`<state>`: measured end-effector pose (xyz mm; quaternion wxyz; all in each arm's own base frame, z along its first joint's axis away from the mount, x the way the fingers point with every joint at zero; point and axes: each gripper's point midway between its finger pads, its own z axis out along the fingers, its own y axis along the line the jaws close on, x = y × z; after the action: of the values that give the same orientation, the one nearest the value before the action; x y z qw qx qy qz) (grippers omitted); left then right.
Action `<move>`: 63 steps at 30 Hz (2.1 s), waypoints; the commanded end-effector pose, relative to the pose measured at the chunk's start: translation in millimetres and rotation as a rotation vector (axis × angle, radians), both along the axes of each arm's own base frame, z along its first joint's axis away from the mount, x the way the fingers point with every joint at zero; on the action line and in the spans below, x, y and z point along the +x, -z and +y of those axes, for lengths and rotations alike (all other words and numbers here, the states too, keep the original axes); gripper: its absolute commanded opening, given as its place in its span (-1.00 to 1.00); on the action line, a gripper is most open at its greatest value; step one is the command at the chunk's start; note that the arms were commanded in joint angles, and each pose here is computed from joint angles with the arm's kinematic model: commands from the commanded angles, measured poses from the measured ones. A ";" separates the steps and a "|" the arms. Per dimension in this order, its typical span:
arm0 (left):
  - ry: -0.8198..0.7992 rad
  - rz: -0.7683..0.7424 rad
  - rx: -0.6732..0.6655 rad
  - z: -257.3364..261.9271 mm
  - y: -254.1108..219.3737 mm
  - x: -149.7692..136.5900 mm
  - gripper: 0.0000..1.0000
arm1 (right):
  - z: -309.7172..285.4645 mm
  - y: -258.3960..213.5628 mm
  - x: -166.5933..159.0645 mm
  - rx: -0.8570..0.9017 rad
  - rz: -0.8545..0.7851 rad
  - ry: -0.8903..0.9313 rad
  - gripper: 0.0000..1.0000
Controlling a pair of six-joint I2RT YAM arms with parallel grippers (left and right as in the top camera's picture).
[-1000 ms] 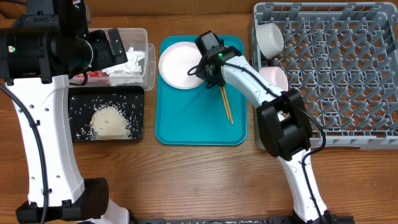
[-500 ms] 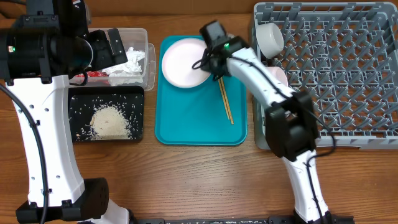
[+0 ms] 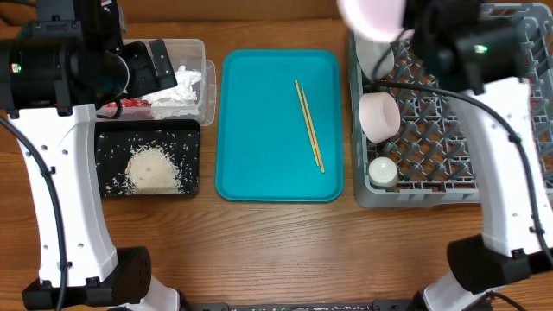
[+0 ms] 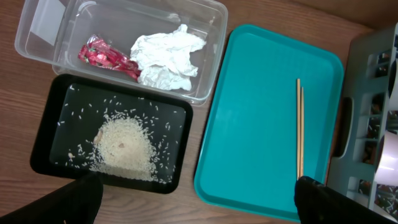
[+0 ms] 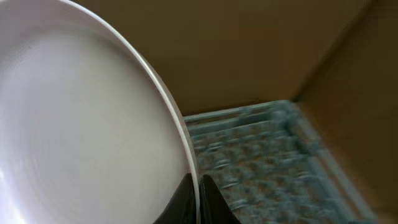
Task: Sort waste into correct bins and load items into the dishwasher
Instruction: 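Lift the plate and stand it upright in the rack's back slots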
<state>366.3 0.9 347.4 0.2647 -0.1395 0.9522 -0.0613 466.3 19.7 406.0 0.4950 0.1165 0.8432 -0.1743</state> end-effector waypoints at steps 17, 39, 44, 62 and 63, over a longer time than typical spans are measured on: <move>0.009 -0.001 0.019 2.8 0.2 0.9 1.00 | -119.0 107.1 40.6 -0.342 0.217 0.178 -0.92; 0.009 -0.001 0.019 2.6 0.2 0.9 0.99 | -124.3 191.6 42.5 -0.292 0.341 0.112 -0.92; 0.009 -0.001 0.019 2.6 0.2 0.9 0.99 | -123.8 208.2 45.8 -0.295 0.374 0.106 -0.92; 0.009 -0.001 0.019 2.6 0.3 0.9 1.00 | -74.7 153.6 53.7 -0.010 0.199 -0.068 1.00; 0.009 -0.001 0.019 2.8 0.2 0.9 0.99 | -67.7 143.8 51.8 0.019 0.187 -0.102 1.00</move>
<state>366.3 1.0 347.4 0.2647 -0.1396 0.9522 -0.0612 514.2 -69.1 184.8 0.3342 0.0472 0.9148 -0.2218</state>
